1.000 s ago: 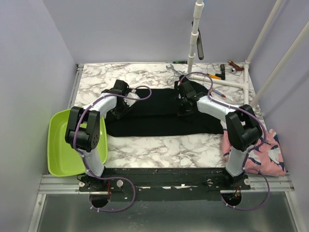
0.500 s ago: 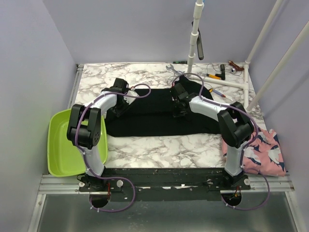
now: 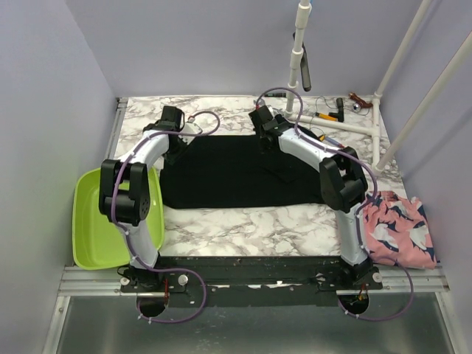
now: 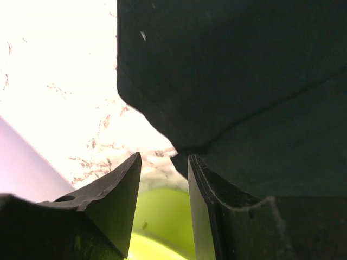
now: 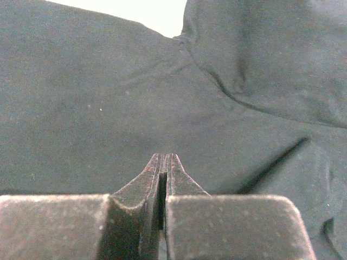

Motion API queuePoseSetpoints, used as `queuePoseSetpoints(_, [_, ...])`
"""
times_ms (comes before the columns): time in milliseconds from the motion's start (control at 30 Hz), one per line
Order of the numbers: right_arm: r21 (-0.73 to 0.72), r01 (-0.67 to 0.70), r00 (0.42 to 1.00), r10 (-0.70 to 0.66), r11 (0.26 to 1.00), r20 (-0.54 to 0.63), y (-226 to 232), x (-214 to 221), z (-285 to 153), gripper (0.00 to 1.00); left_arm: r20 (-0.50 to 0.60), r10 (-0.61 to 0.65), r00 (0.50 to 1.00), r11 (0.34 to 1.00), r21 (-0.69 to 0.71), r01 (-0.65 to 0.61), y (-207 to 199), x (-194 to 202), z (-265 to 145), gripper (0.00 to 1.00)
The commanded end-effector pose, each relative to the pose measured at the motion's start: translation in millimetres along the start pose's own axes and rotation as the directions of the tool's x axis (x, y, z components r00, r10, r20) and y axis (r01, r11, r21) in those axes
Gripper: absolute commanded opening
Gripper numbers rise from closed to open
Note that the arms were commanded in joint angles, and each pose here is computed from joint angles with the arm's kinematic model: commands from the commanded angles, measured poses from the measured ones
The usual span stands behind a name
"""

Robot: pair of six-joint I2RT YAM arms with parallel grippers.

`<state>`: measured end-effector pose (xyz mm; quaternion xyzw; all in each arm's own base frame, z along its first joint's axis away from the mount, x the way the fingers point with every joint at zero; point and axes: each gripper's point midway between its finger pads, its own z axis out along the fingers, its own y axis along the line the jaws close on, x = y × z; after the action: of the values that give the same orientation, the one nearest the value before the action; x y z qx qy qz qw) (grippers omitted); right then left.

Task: Fold and stack the mixed laundry pile
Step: Fold the T-shirt at the center of the board.

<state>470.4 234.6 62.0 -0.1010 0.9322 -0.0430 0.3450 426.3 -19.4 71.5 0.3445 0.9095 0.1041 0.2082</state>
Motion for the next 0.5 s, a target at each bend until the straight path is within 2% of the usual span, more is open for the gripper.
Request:
queuePoseSetpoints(0, [0.025,-0.01,1.0,0.009,1.0,0.012,-19.3,-14.6,-38.6,0.06,0.087,0.108,0.99,0.989,0.091,-0.116,-27.4,10.7,-48.1,0.43])
queuePoseSetpoints(67, [0.008,-0.029,0.999,0.029,1.0,0.014,-26.2,-3.9,-59.5,0.1,0.123,0.175,0.977,0.965,0.176,-0.195,-56.5,27.4,-57.2,0.43])
queuePoseSetpoints(167, [0.035,-0.085,0.996,0.085,0.996,-0.006,-45.5,21.7,-91.3,0.19,0.112,0.245,0.963,0.932,0.247,-0.266,-88.8,58.2,-56.7,0.45])
queuePoseSetpoints(367, [0.16,-0.209,0.974,0.22,0.965,-0.057,-106.1,100.5,-117.4,0.4,0.059,0.295,0.954,0.916,0.268,-0.299,-126.7,84.2,-48.5,0.5])
queuePoseSetpoints(467, [0.142,-0.358,0.927,0.369,0.923,-0.064,-132.4,122.3,-116.5,0.55,0.013,0.299,0.954,0.925,0.241,-0.293,-128.3,96.0,-39.8,0.55])
